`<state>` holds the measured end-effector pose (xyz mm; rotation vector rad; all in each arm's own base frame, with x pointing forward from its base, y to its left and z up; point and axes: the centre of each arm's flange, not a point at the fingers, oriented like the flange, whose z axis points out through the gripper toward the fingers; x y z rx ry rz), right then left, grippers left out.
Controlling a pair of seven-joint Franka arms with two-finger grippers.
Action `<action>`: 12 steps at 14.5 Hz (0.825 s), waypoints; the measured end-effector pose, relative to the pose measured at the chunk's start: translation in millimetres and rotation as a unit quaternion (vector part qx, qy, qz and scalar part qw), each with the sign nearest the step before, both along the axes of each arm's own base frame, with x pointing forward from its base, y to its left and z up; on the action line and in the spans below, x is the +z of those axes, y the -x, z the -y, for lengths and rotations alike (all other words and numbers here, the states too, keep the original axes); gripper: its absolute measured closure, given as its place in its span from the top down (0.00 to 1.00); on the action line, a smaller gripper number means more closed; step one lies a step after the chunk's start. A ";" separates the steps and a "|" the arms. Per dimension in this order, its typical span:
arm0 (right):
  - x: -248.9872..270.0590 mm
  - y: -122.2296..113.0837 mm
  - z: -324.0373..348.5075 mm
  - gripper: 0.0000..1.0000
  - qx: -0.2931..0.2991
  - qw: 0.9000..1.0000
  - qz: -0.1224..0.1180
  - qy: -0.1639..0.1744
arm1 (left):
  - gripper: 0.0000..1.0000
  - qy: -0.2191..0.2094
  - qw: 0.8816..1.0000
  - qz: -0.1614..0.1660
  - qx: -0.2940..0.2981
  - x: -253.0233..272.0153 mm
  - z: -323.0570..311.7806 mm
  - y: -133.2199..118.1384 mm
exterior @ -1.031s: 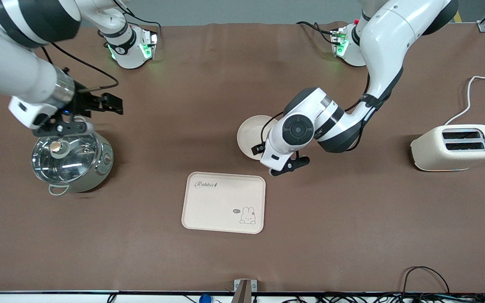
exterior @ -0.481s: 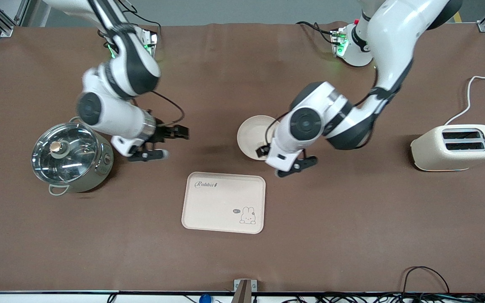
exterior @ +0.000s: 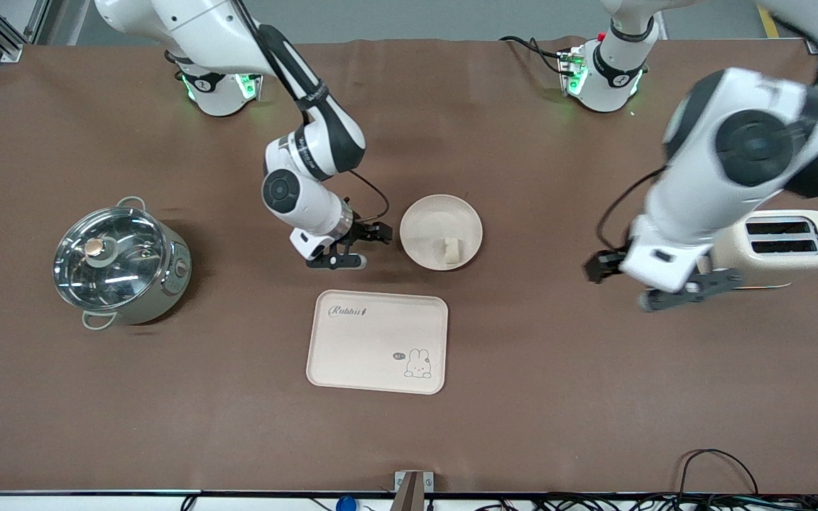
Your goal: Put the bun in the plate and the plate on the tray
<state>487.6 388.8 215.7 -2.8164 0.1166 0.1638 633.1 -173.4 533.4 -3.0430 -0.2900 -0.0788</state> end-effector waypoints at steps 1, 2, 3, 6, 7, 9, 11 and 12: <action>-8.0 3.9 -5.9 1.00 -0.006 1.000 0.004 -0.003 | 1.00 -0.005 1.000 0.005 -0.021 11.2 -21.7 -1.8; -17.1 9.1 -12.0 0.97 -0.013 1.000 0.005 -0.006 | 1.00 -0.010 0.999 0.011 -0.045 22.3 -37.6 -1.6; -26.7 15.0 -18.1 0.96 -0.018 1.000 0.004 -0.007 | 1.00 -0.017 0.998 0.013 -0.064 33.2 -47.4 1.4; -39.4 25.0 -29.9 0.63 -0.021 1.000 0.001 -0.009 | 1.00 -0.036 0.995 -0.005 -0.088 55.4 -67.1 16.6; -39.3 25.6 -31.2 0.55 -0.025 1.000 -0.001 -0.011 | 1.00 -0.035 0.995 -0.005 -0.097 64.0 -75.6 19.7; -38.1 25.4 -32.7 0.49 -0.041 0.999 -0.009 -0.022 | 1.00 -0.027 0.993 -0.008 -0.114 80.2 -95.1 26.7; -35.6 28.0 -39.0 0.45 -0.048 0.998 -0.013 -0.031 | 1.00 -0.013 0.993 -0.008 -0.121 96.1 -112.5 35.0; -34.8 29.8 -42.2 0.40 -0.047 0.998 -0.013 -0.033 | 1.00 -0.005 0.993 -0.006 -0.120 105.6 -120.3 40.8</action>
